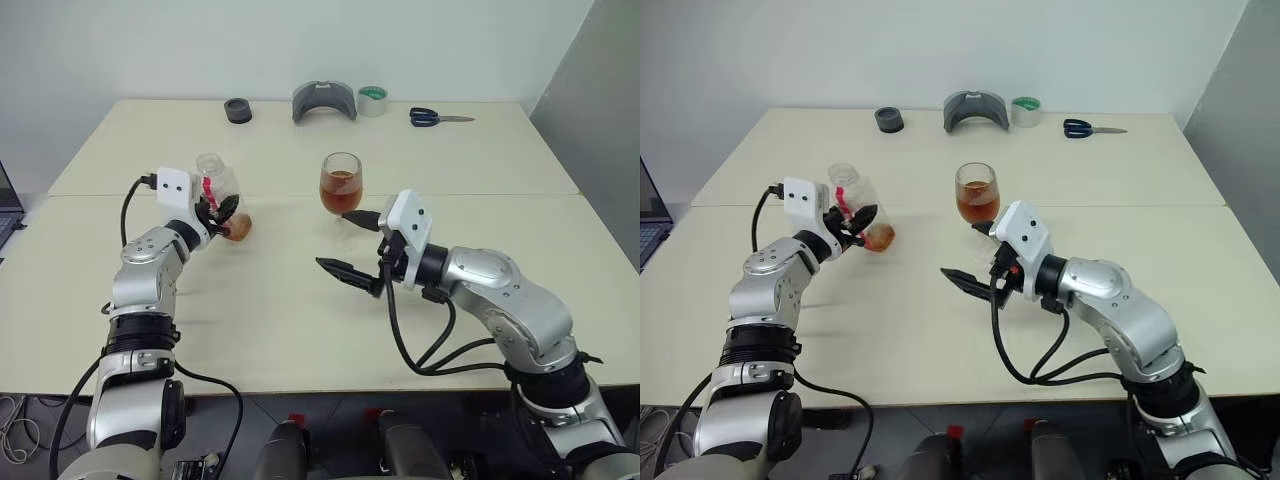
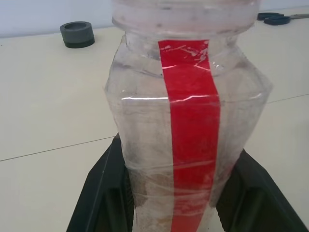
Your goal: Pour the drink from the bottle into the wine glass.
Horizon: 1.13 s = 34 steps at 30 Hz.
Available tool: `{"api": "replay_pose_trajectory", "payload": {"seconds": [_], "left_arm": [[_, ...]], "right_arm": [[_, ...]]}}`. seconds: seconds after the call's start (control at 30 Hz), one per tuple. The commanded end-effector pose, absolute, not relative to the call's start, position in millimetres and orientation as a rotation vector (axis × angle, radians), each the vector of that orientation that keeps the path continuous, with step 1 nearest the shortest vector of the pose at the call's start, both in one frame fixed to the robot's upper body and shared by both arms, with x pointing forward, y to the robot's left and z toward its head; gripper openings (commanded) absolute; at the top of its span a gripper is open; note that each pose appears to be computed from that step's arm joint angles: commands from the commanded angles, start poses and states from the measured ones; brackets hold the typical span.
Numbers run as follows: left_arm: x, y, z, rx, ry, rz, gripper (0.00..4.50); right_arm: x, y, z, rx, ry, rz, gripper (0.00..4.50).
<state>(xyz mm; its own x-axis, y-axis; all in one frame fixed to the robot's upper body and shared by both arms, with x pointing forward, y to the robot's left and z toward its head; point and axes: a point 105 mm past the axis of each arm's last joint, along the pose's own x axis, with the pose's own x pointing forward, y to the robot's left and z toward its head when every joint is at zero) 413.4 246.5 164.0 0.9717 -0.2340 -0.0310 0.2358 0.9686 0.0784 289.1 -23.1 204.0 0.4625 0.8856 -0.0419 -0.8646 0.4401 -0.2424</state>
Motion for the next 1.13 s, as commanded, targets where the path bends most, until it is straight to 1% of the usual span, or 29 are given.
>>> {"api": "replay_pose_trajectory", "payload": {"seconds": [0.03,0.07,0.1,0.17,0.2,0.23,0.43,0.53,0.63,0.7,0.77,0.9,1.0,1.13], "left_arm": [[412,252,172,0.091,-0.013,-0.209,2.72],[412,252,171,0.1,-0.013,-0.207,3.09],[411,252,171,0.107,-0.013,-0.212,3.33],[411,251,171,0.114,-0.015,-0.216,4.0],[410,250,171,0.122,-0.017,-0.22,4.27],[410,250,171,0.134,-0.021,-0.221,4.42],[400,249,168,0.177,-0.053,-0.217,4.42],[391,250,164,0.183,-0.076,-0.205,4.42],[378,256,159,0.181,-0.104,-0.146,4.42],[367,260,154,0.178,-0.108,-0.107,4.42],[359,260,154,0.204,-0.144,-0.079,4.42],[348,263,150,0.177,-0.158,-0.034,4.42],[342,262,145,0.147,-0.149,-0.025,4.42],[335,260,142,0.127,-0.146,-0.039,4.42]], "right_arm": [[284,-18,216,-0.254,-0.156,1.112,4.5],[284,-19,216,-0.253,-0.156,1.112,4.5],[284,-19,216,-0.252,-0.157,1.111,4.5],[284,-19,216,-0.252,-0.156,1.11,4.5],[284,-19,215,-0.253,-0.155,1.11,4.5],[284,-20,214,-0.256,-0.15,1.108,4.5],[286,-30,198,-0.298,-0.134,1.082,4.5],[293,-40,185,-0.288,-0.142,1.004,4.5],[300,-51,176,-0.221,-0.189,0.875,4.5],[309,-65,169,-0.16,-0.213,0.731,4.5],[315,-76,159,-0.168,-0.233,0.621,4.5],[318,-91,143,-0.13,-0.236,0.495,4.5],[319,-95,140,-0.098,-0.241,0.464,4.5],[321,-97,138,-0.095,-0.241,0.469,4.5]]}}
